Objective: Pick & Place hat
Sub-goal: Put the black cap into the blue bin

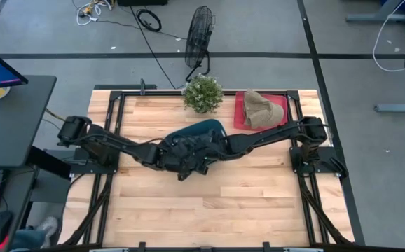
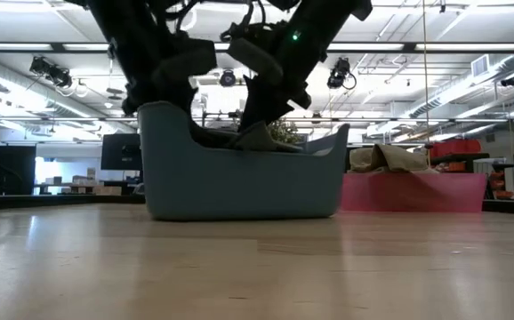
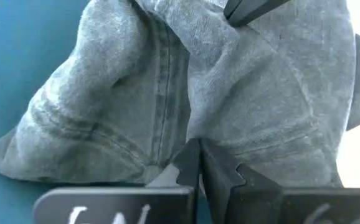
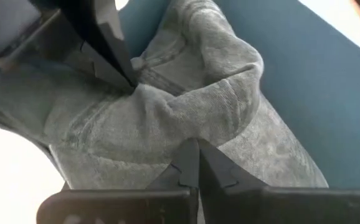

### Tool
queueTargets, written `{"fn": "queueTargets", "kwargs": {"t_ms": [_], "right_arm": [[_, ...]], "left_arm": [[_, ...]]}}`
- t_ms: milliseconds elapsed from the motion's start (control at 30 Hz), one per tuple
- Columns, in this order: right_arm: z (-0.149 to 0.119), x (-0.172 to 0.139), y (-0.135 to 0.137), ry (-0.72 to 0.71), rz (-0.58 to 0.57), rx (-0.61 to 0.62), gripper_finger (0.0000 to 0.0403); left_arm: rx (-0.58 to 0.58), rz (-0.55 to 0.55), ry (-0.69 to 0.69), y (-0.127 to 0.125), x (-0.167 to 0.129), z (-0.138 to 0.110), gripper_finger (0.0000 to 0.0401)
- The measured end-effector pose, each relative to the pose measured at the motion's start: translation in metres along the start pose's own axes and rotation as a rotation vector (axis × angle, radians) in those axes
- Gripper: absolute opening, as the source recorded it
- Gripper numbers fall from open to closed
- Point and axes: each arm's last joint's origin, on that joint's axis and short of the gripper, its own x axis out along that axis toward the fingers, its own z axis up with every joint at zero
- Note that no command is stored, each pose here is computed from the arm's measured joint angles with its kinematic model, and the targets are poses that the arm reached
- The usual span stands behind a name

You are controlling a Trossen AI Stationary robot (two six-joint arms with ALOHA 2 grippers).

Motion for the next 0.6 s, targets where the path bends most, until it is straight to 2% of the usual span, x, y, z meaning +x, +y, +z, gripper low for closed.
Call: {"fn": "queueTargets", "kwargs": {"t_ms": [200, 300, 400, 600], "right_arm": [[0.002, 0.006, -0.019, 0.034, -0.053, 0.029, 0.0001], [0.001, 0.008, -0.028, 0.063, -0.074, 0.051, 0.0001], [0.002, 0.009, -0.033, 0.07, -0.089, 0.031, 0.0001], [0.009, -0.005, -0.036, 0.023, -0.07, -0.018, 0.0003]], "left_arm": [[-0.04, 0.036, 0.007, 0.01, 0.01, 0.009, 0.0016], [-0.021, 0.036, 0.004, 0.015, 0.007, 0.012, 0.0016], [-0.036, 0.009, -0.019, 0.015, -0.003, 0.015, 0.0016], [-0.05, -0.059, -0.13, 0.017, -0.047, 0.019, 0.0016]]}}
